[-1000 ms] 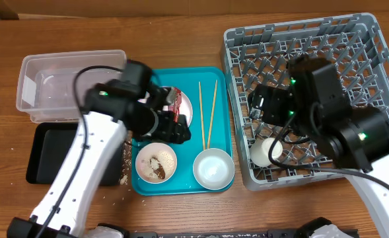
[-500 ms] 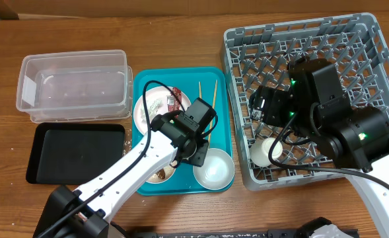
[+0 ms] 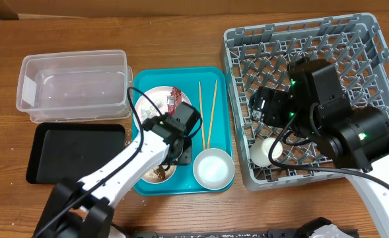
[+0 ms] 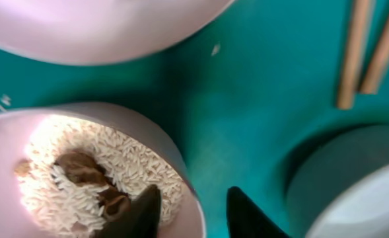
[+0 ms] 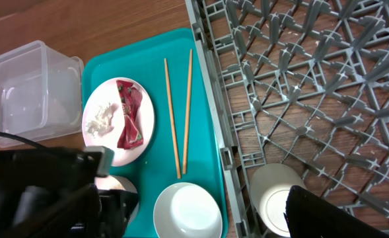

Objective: Sort waste into correct bins and load items into the dishwasher
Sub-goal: 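Grasp the bowl with food scraps with the left gripper, then tip the scrap bowl over the black tray to dump the food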

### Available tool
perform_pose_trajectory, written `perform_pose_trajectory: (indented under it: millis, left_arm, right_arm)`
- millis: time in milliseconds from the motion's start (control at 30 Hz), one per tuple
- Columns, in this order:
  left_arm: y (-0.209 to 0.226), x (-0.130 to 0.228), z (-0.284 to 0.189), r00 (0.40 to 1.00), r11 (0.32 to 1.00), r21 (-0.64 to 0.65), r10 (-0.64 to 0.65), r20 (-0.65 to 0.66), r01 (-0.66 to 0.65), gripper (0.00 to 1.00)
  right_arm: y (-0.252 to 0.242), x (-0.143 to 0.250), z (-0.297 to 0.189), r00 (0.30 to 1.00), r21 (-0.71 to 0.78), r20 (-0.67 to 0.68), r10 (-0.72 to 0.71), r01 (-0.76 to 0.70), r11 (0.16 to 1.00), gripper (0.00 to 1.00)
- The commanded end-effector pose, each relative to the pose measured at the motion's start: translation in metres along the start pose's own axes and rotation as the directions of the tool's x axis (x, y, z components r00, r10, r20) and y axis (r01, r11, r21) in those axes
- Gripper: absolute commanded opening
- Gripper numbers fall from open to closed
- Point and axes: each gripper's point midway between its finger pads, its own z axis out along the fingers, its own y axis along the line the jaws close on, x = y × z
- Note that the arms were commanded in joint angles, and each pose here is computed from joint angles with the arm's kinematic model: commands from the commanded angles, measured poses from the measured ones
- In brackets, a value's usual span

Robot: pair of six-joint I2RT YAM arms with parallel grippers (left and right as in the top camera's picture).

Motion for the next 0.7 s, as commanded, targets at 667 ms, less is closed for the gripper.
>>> perform_pose_trajectory:
  millis: [667]
  left_arm:
    - [0.012, -0.027, -0.102, 0.978, 0.897, 0.403, -0.205, 0.021, 0.180, 0.04]
  right_arm:
    - [-0.001, -0.003, -0.005, 1.000, 0.002, 0.015, -0.003, 0.003, 1.000, 0.92]
